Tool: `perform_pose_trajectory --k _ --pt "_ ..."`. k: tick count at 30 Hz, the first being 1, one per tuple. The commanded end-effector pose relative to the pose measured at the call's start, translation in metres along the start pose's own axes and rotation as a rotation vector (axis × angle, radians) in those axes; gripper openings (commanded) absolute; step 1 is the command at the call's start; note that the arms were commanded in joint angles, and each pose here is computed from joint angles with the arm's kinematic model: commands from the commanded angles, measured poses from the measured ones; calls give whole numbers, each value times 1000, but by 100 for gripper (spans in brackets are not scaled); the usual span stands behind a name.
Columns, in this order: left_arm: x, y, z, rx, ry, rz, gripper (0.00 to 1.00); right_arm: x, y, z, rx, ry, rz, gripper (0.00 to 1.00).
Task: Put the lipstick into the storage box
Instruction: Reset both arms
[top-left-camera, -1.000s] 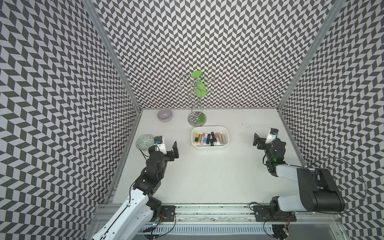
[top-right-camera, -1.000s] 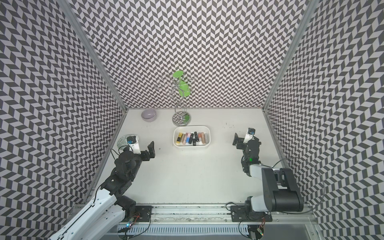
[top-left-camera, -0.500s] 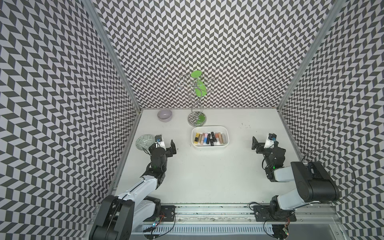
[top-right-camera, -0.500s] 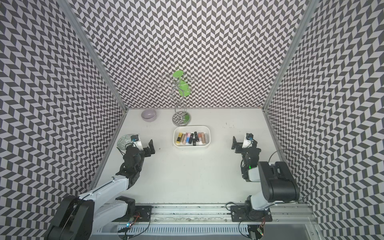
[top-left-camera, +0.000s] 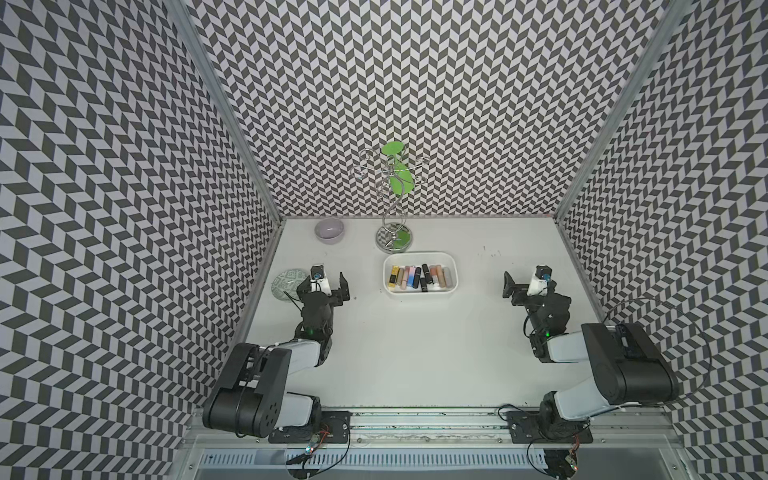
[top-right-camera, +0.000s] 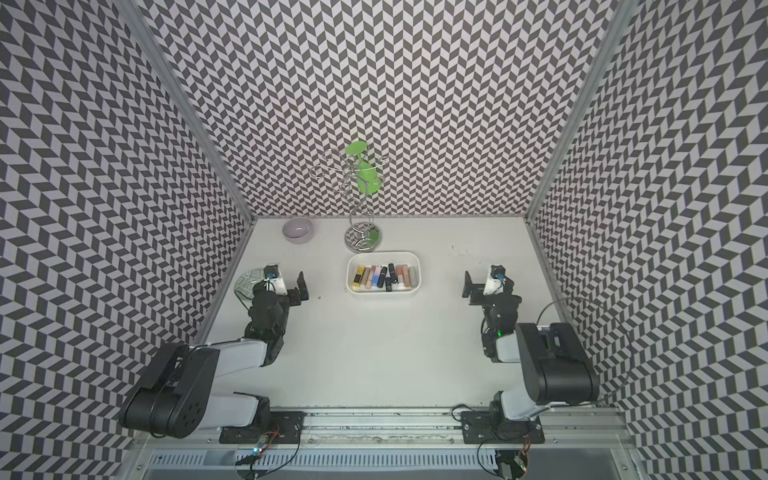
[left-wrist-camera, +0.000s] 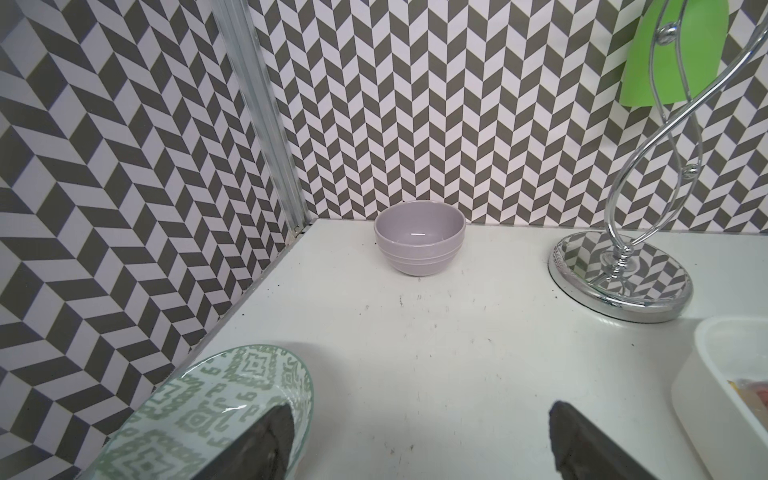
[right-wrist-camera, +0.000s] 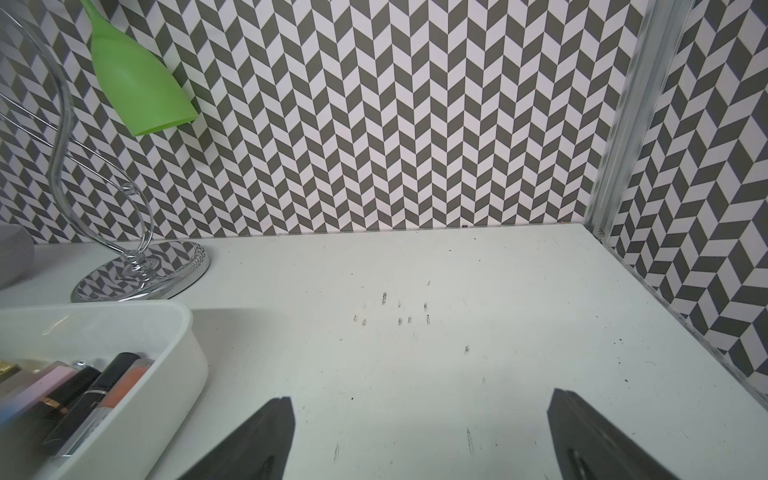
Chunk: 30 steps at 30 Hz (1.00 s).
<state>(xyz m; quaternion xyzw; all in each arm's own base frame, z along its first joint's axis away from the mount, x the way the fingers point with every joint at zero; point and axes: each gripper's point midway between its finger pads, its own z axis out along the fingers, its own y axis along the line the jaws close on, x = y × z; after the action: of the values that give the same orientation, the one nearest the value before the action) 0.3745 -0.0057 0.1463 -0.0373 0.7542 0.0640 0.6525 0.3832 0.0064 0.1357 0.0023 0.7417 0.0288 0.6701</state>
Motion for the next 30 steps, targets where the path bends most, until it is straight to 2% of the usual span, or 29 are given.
perform_pose_trajectory --k 1,9,18,30 --pt "-19 -2 -1 45 -100 15 99 -15 2 2 -4 -51 -8 100" --pt "-11 -3 0 97 -124 15 99 -15 2 2 -4 -53 -8 100" --pt "1 0 19 159 -59 -30 99 -15 4 3 -16 -52 -13 100" --pt "2 1 20 162 -55 -31 99 -14 10 4 -50 -45 -29 100"
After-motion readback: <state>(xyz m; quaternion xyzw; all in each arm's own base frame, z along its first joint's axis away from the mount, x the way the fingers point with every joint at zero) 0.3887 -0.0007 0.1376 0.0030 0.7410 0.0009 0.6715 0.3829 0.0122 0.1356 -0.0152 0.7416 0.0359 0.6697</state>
